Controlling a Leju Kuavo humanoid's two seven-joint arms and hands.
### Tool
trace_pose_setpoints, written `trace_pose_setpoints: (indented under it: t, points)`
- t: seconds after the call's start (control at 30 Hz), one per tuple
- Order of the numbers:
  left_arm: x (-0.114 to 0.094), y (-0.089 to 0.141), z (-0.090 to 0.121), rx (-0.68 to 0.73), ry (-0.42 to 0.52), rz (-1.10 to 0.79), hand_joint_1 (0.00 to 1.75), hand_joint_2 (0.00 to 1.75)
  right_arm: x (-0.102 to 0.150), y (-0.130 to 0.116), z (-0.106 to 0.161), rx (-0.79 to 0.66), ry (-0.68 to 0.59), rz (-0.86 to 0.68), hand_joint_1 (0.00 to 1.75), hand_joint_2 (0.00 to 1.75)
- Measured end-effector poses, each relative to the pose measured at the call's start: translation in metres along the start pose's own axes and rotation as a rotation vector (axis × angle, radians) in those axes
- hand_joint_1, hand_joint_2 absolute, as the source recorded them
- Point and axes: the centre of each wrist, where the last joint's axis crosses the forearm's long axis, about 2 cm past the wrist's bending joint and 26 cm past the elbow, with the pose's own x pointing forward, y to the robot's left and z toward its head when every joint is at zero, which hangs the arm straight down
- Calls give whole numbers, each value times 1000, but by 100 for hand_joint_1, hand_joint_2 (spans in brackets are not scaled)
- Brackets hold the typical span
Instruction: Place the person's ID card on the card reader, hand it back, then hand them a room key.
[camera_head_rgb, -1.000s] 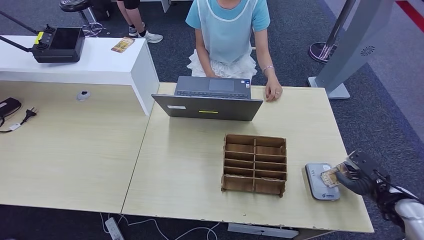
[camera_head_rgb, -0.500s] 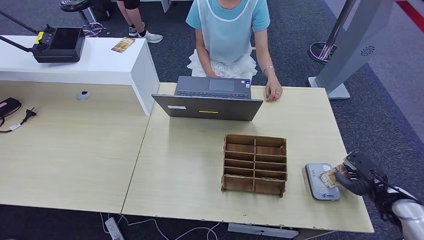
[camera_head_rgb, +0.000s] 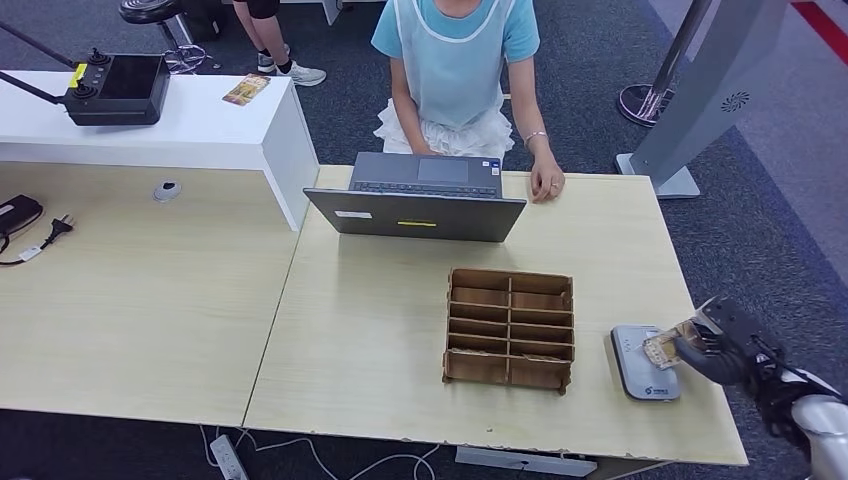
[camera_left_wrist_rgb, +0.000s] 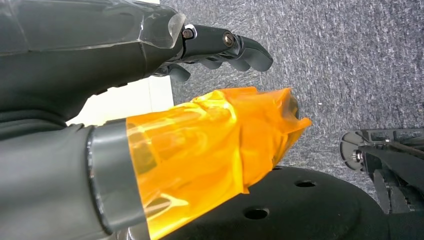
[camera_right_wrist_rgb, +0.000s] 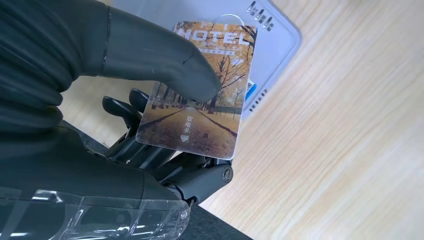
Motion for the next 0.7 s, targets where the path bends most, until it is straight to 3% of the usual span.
trace_pose_setpoints:
  t: [0.37, 0.7]
  points:
    - [0, 0, 0, 0, 0, 8, 0, 0, 35, -35, 5, 6, -152, -18, 175, 175]
    - [0, 0, 0, -2, 1, 19, 0, 0, 93, -60, -3, -82, -316, 56, 175, 175]
